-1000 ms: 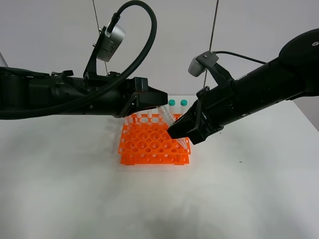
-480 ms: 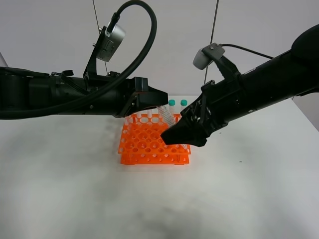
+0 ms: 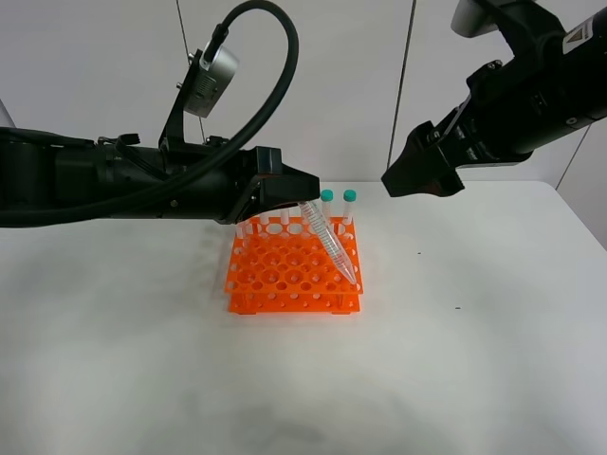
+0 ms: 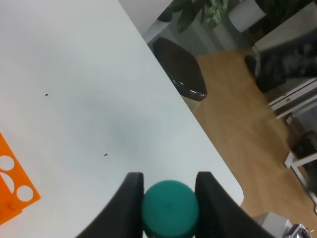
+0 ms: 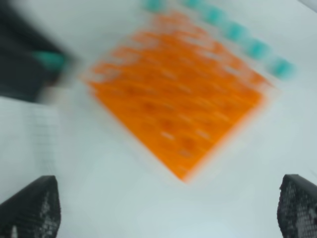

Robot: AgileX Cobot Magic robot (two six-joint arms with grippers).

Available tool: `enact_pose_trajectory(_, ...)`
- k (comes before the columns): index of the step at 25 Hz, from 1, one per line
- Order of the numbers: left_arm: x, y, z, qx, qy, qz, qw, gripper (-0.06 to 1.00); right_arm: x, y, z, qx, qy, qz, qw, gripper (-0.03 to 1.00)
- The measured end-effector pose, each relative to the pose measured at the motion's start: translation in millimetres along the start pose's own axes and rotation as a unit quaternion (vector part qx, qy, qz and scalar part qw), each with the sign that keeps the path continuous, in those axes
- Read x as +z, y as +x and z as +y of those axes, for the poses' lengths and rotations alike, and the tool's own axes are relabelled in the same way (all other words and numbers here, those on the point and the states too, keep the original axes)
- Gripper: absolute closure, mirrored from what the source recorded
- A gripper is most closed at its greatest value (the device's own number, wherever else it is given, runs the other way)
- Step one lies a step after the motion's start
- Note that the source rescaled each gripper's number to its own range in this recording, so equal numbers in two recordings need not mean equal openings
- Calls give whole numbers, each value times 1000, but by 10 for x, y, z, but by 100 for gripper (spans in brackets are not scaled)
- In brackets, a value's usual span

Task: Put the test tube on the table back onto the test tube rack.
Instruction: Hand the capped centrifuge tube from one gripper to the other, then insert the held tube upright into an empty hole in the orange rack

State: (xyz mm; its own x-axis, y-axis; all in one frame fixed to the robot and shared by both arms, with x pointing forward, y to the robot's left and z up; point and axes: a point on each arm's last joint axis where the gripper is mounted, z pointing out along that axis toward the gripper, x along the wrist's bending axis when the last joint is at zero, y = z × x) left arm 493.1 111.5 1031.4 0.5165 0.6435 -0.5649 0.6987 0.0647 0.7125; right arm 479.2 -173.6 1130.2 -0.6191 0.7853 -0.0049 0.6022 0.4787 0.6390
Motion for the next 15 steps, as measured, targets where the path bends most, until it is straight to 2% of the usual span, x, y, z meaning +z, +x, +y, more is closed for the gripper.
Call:
enact_pose_trajectory(4, 0, 0, 0, 0, 0, 0, 1000, 93, 185, -209, -76, 61, 60, -89, 992, -3)
enact_pose_trajectory(7, 0, 0, 0, 0, 0, 0, 1000, 93, 318, -416, -140, 92, 92, -130, 983, -3)
enact_pose_trajectory(11, 0, 0, 0, 0, 0, 0, 1000, 93, 383, -730, -265, 138, 123, -151, 971, -3)
enact_pose_trajectory(15, 0, 0, 0, 0, 0, 0, 1000, 93, 299, -977, -385, 177, 128, -138, 966, -3)
